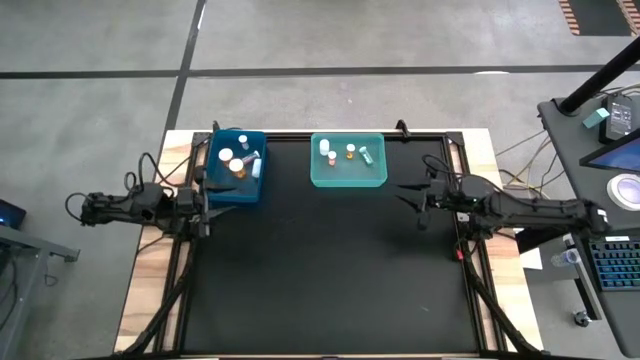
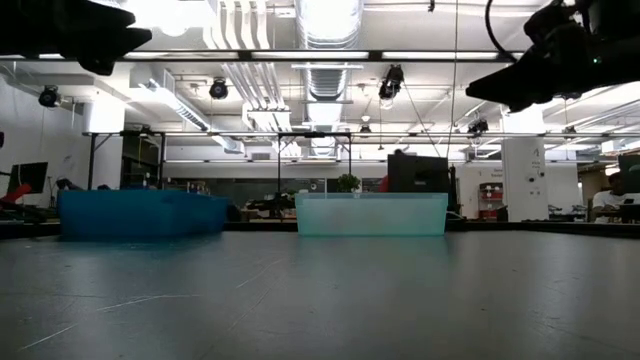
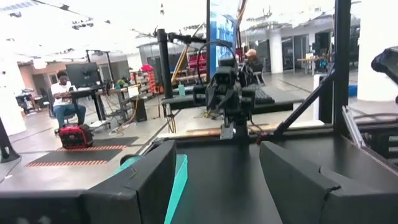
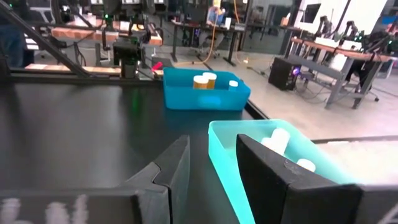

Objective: Pick and place medicine bottles into bin by pill shape (circle, oval)
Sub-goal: Return to Home Position

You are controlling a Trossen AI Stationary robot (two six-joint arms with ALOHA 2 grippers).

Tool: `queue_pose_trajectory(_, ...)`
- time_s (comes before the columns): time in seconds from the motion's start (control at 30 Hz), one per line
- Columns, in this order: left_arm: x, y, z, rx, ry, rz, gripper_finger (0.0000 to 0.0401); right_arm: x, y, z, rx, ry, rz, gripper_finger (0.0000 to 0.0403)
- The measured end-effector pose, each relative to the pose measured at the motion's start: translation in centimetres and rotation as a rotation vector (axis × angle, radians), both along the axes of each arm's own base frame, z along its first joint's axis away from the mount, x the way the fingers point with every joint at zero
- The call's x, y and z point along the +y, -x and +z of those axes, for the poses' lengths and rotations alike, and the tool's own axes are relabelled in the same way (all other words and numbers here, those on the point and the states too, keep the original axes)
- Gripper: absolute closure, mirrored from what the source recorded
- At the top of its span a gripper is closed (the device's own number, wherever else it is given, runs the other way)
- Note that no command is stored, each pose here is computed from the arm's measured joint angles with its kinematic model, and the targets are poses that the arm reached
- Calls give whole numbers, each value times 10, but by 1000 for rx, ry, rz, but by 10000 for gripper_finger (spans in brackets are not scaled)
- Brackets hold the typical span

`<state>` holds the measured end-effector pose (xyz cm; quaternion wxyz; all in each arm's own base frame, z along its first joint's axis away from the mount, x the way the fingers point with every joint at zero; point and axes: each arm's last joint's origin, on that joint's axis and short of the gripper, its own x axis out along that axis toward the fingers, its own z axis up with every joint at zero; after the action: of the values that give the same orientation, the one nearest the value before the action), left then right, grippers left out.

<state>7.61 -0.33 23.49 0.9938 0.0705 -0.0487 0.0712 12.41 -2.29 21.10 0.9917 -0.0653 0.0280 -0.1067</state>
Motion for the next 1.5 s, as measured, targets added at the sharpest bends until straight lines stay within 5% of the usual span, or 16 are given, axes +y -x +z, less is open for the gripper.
queue_pose_trajectory(0.93,0,-2,-3,21,1,4,184,6,36,-18,-56,20,1,305)
queue_pose_trajectory(1.5,-3,-21,-56,-35,83,-5,185,6,27,-43,-57,-5,63,351)
